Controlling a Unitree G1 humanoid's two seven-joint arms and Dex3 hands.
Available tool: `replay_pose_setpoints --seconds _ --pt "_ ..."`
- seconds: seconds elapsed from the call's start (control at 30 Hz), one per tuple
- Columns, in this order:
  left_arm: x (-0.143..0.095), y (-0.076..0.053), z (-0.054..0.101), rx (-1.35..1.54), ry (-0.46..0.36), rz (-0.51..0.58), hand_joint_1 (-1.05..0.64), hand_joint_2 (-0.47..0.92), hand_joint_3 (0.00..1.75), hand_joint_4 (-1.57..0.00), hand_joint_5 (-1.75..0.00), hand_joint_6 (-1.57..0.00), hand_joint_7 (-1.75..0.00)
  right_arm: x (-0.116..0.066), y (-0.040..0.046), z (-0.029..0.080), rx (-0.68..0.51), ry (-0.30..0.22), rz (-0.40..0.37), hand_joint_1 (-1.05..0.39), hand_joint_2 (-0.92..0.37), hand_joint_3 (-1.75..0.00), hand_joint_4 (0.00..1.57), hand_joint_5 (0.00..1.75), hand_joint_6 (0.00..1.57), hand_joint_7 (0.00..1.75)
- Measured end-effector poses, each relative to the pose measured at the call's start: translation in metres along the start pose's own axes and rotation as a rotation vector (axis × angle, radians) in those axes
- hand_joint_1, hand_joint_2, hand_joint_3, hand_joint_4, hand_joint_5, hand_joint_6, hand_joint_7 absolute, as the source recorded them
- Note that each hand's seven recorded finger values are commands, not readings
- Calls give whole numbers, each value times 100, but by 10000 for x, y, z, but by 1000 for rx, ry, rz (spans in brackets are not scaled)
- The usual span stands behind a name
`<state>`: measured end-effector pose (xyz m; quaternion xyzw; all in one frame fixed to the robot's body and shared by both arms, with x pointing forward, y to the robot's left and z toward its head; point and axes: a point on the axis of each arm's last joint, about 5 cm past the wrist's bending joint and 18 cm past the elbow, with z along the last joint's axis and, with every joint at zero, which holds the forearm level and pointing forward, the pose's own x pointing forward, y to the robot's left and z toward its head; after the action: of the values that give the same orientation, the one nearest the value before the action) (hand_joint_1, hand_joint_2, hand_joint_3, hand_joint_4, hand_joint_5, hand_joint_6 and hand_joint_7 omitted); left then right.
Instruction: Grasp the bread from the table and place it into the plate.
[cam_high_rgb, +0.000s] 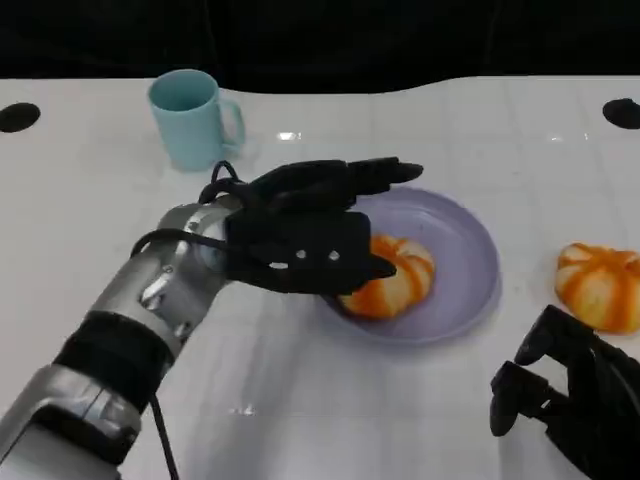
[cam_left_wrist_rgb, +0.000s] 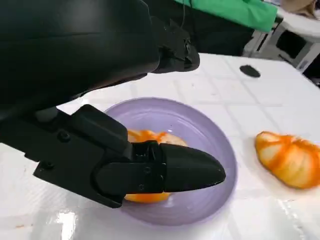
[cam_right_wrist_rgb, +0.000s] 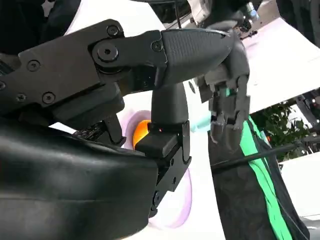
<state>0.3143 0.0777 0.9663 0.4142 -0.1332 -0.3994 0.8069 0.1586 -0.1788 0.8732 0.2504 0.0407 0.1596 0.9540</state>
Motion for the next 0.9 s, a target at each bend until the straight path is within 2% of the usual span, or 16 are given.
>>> replay_pose_setpoints --seconds 0.13,0.2,0.23,0.27,0.33,0.47,0.57,0.83,0.9 --pt "-141 18 -77 -155 -44 7 -91 92 44 -12 -27 -16 -10 1 5 6 -2 -1 2 -58 -92 -37 74 175 59 162" --pt "-209 10 -117 -245 -80 36 -83 92 37 -4 -68 -26 -9 2 6 7 -2 -1 3 -58 -92 -36 74 175 58 162" --pt "-244 -2 -141 -291 -99 57 -81 92 35 -2 -78 -28 -8 1 5 7 -3 -1 3 -58 -92 -36 74 175 58 162" --pt "-280 -27 -169 -349 -122 81 -78 92 30 -7 -91 -35 -11 0 5 8 -3 -1 3 -58 -92 -36 74 175 58 162" --pt "-329 -110 -213 -454 -152 122 -75 92 28 -14 -103 -43 -14 0 5 8 -3 -1 3 -59 -92 -36 74 175 58 163" --pt "-449 -315 -267 -617 -196 201 -68 92 33 -21 -109 -52 -19 -1 7 8 -3 -2 3 -59 -92 -36 74 175 58 162" --pt "-563 -404 -293 -682 -213 253 -66 92 35 -31 -109 -59 -23 -5 9 6 -3 -2 3 -59 -92 -36 74 175 58 162" --pt "-806 -690 -252 -944 -275 405 -62 92 35 -55 -116 -79 -36 -7 17 5 -3 0 4 -59 -92 -35 75 175 59 162" --pt "-850 -775 -245 -1037 -288 435 -63 92 39 -54 -131 -68 -71 -9 15 6 -3 1 4 -59 -92 -36 74 175 58 162"
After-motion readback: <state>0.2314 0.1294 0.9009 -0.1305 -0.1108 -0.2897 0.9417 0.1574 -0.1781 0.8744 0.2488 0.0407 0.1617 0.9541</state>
